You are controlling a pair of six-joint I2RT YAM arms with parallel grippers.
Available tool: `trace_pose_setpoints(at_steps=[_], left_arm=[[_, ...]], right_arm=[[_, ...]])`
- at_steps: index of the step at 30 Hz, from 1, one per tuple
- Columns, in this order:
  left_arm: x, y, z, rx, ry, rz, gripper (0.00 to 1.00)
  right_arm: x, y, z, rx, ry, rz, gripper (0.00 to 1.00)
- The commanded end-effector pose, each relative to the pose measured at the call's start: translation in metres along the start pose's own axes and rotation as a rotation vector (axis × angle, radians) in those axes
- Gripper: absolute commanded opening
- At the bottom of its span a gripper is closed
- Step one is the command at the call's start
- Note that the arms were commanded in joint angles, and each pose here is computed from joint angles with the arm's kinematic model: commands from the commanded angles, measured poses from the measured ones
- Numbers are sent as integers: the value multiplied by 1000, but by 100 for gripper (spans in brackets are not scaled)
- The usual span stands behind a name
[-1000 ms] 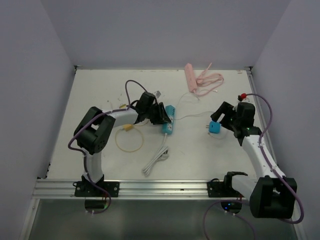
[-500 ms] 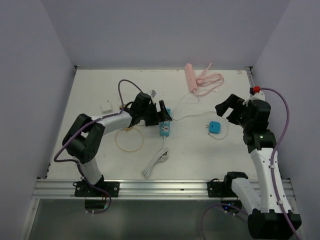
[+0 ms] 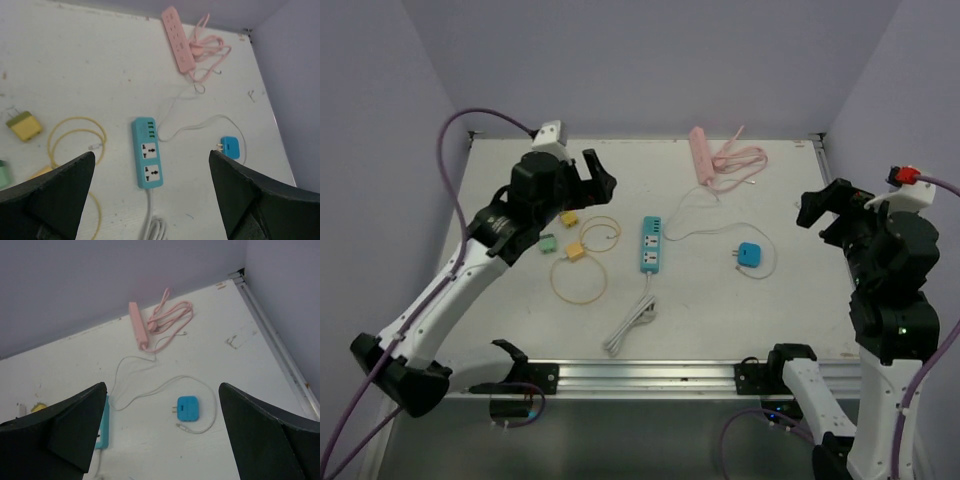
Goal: Pull the plug off the socket
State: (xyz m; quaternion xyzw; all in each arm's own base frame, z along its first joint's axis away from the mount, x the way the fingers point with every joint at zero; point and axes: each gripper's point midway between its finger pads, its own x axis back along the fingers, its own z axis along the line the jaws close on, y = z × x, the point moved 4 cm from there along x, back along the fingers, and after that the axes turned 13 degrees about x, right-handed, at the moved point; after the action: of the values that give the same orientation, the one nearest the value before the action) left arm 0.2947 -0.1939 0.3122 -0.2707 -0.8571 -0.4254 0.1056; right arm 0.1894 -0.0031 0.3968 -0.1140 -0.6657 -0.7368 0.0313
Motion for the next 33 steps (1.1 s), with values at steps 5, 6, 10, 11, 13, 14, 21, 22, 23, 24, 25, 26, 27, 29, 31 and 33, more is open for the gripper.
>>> trace_pose_setpoints(at_steps=[5,6,10,11,13,14,21,22,23,24,25,26,27,29,31,33], left_arm=[[150,91,10,-121,101,-393,100],[165,97,12,-131,104,-424,100],[235,122,21,-136,115,-582,100],[252,129,21,-132,113,-621,99],[271,135,30,-142,156,-673,100],[287,137,36,-130,162,-714,99],[311,123,63,-75,176,-779,99],[318,120,68,-59,168,-795,100],[314,116,73,-55,178,-791,100],[316,114,77,-36,189,-805,100],[321,112,82,-18,187,-823,99],[320,111,87,-11,208,-830,100],[321,110,89,-1,214,-835,100],[325,109,92,11,220,-846,99],[326,110,93,19,223,-854,99],[325,109,94,20,233,-856,99]], right_arm=[[60,44,-18,106,-96,-137,99],[68,48,-15,123,-63,-161,99],[89,55,-21,159,-71,-229,99],[93,56,-25,164,-84,-244,99],[105,55,-34,178,-116,-280,99],[108,57,-36,186,-123,-302,99],[123,50,-44,156,-124,-396,99],[120,47,-44,157,-124,-393,99],[120,46,-44,158,-121,-400,99],[123,47,-45,158,-120,-418,99],[123,46,-45,158,-120,-419,99],[123,45,-46,166,-120,-422,99],[124,46,-46,164,-122,-428,99],[122,44,-46,168,-121,-428,99],[121,44,-45,171,-116,-428,99],[119,44,-43,172,-103,-430,99]])
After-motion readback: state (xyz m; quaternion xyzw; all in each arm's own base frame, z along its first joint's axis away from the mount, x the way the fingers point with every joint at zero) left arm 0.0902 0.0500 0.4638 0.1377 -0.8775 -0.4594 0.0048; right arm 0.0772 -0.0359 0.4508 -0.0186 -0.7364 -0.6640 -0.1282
